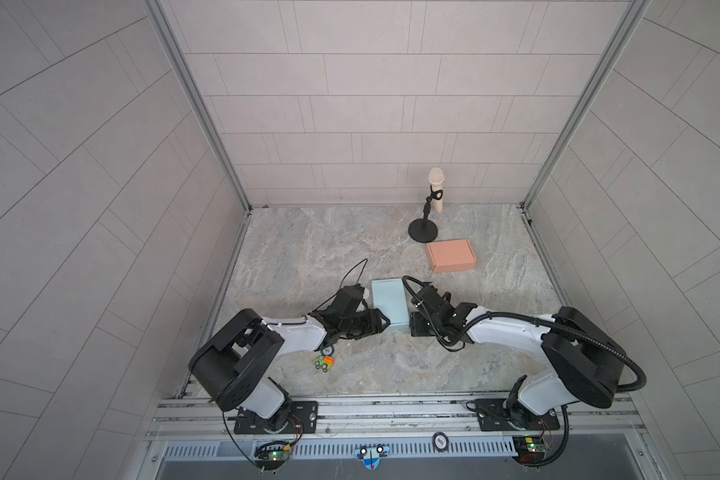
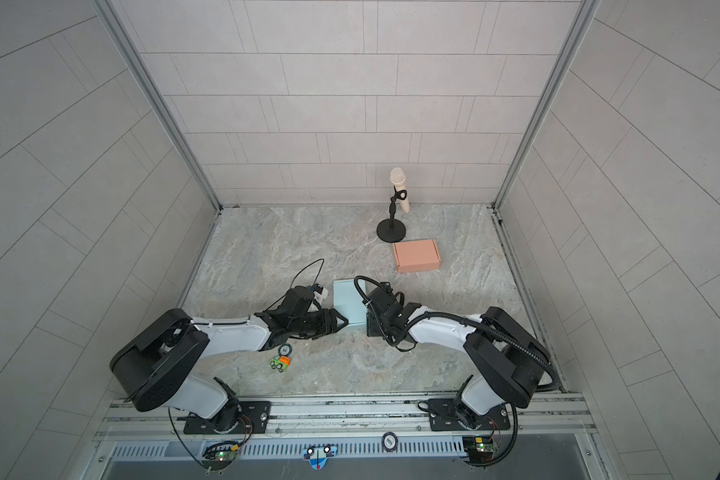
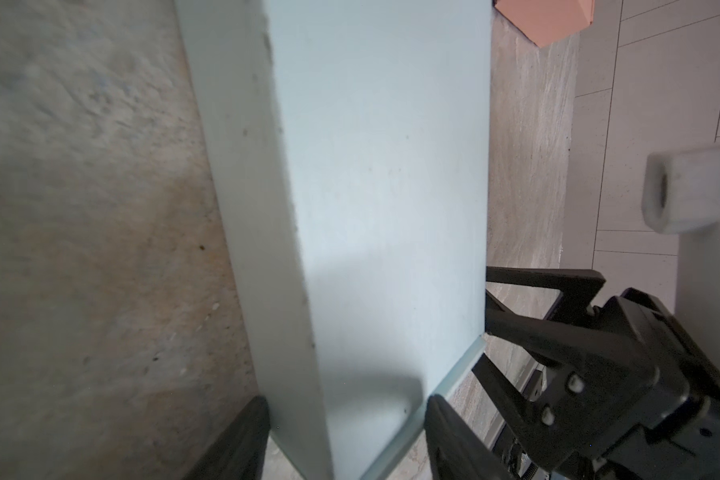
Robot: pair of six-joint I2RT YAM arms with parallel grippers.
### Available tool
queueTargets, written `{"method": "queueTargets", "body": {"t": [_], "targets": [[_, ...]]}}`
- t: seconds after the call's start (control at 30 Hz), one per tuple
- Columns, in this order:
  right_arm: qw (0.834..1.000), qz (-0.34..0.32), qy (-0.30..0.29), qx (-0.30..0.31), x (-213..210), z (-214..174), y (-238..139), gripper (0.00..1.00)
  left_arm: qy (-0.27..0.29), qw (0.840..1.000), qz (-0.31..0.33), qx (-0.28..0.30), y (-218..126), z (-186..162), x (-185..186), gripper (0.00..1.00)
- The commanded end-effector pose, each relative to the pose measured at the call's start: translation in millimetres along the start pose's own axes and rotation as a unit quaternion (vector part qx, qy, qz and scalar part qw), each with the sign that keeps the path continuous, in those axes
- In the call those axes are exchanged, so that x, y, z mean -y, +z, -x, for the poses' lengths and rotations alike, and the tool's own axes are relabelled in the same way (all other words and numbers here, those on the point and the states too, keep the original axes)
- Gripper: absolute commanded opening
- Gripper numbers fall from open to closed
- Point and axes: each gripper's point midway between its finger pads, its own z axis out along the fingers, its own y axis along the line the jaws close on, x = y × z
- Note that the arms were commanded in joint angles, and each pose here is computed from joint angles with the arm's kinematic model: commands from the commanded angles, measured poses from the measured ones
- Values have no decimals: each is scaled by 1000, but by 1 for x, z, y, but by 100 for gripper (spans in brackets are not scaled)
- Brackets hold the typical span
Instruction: Fold the paper box
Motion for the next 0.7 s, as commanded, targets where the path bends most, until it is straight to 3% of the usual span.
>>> {"method": "queueTargets", "body": {"t": [0.0, 0.33, 0.5, 0.67], "targets": [[996, 77, -7, -47, -41, -21, 6, 63, 12, 998, -61, -12, 4, -5, 28, 63], [998, 38, -6, -40, -16, -25, 1, 63, 14, 999, -36, -6, -2, 0, 14, 64], [999, 23, 5, -30, 4, -22, -9, 65, 8, 1000, -13, 7, -17, 11, -7, 69], [1000, 6, -3, -10, 18, -3, -26, 67, 54, 998, 37, 12, -34, 15, -14, 74]]}}
